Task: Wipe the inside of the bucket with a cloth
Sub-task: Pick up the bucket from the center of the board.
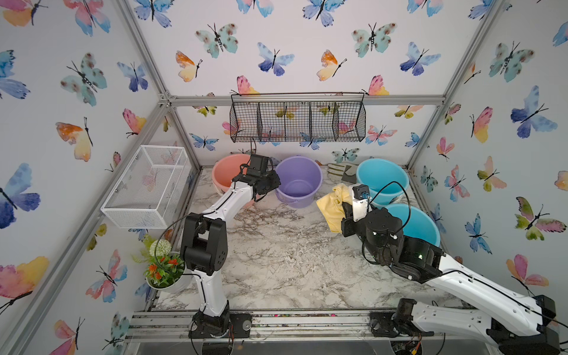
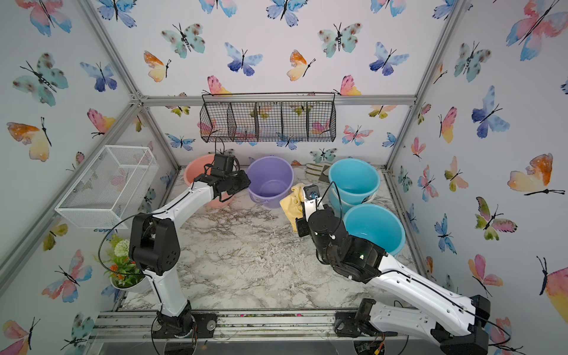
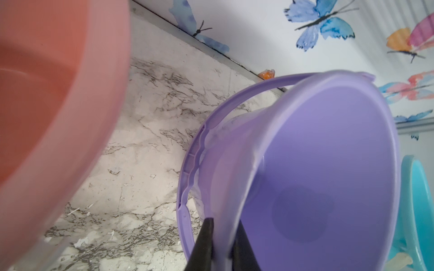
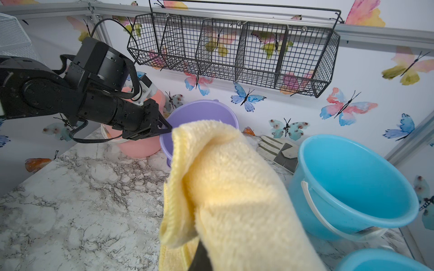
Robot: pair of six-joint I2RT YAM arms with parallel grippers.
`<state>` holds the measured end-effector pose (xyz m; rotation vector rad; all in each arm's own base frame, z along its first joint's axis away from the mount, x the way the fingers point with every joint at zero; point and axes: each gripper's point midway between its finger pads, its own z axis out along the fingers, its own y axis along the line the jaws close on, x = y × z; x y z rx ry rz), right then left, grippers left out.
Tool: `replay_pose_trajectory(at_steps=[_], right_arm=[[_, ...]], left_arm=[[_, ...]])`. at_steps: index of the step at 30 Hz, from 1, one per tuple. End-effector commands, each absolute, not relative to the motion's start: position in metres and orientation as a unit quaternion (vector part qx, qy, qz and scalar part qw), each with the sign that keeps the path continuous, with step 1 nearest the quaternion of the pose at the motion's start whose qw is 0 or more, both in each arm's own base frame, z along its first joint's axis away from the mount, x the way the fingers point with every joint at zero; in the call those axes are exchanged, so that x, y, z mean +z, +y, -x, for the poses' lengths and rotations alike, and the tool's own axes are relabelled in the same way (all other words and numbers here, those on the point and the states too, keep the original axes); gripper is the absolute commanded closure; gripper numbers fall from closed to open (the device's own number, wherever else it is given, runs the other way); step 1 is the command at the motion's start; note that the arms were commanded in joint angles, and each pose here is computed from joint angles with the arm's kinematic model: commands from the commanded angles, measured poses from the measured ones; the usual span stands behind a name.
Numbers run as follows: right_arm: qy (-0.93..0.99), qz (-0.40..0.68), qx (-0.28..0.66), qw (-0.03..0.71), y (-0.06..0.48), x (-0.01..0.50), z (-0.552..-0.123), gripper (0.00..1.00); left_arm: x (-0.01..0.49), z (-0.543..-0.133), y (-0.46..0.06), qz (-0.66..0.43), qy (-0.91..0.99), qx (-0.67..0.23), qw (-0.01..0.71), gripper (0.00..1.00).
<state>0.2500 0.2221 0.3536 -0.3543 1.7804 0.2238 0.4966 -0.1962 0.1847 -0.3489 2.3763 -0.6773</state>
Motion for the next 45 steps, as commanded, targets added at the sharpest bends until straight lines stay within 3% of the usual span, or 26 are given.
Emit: replay_pose_trajectory(at_steps=[1,7,16,26,37,45], right_arm=[[0.762,0.146,0.099,0.623,0.219,0.373,-0.251,0.98],[0.756,0.147,0.088,0.632,0.215,0.381,-0.252,0.98],[0.754,0.168,0.116,0.624,0.233,0.387,-0.251,0.98],[0.798,0.255,0.221,0.499,0.305,0.350,-0.232,0.98],[0.848,0.268,0.284,0.358,0.323,0.268,-0.197,0.98],[0.877,0.271,0.265,0.295,0.318,0.196,-0.184,0.98]], left_arm=[[0.204,-0.489,-0.197,0.116,0.900,-0.273,0.319,0.91],[0.227,-0.458,-0.206,0.077,0.900,-0.295,0.312,1.00],[0.222,-0.370,-0.216,0.009,0.914,-0.308,0.264,1.00],[0.201,-0.275,-0.213,-0.045,0.919,-0.290,0.264,1.00],[0.208,-0.253,-0.220,-0.087,0.909,-0.249,0.323,1.00],[0.224,-0.249,-0.225,-0.103,0.894,-0.200,0.388,1.00]])
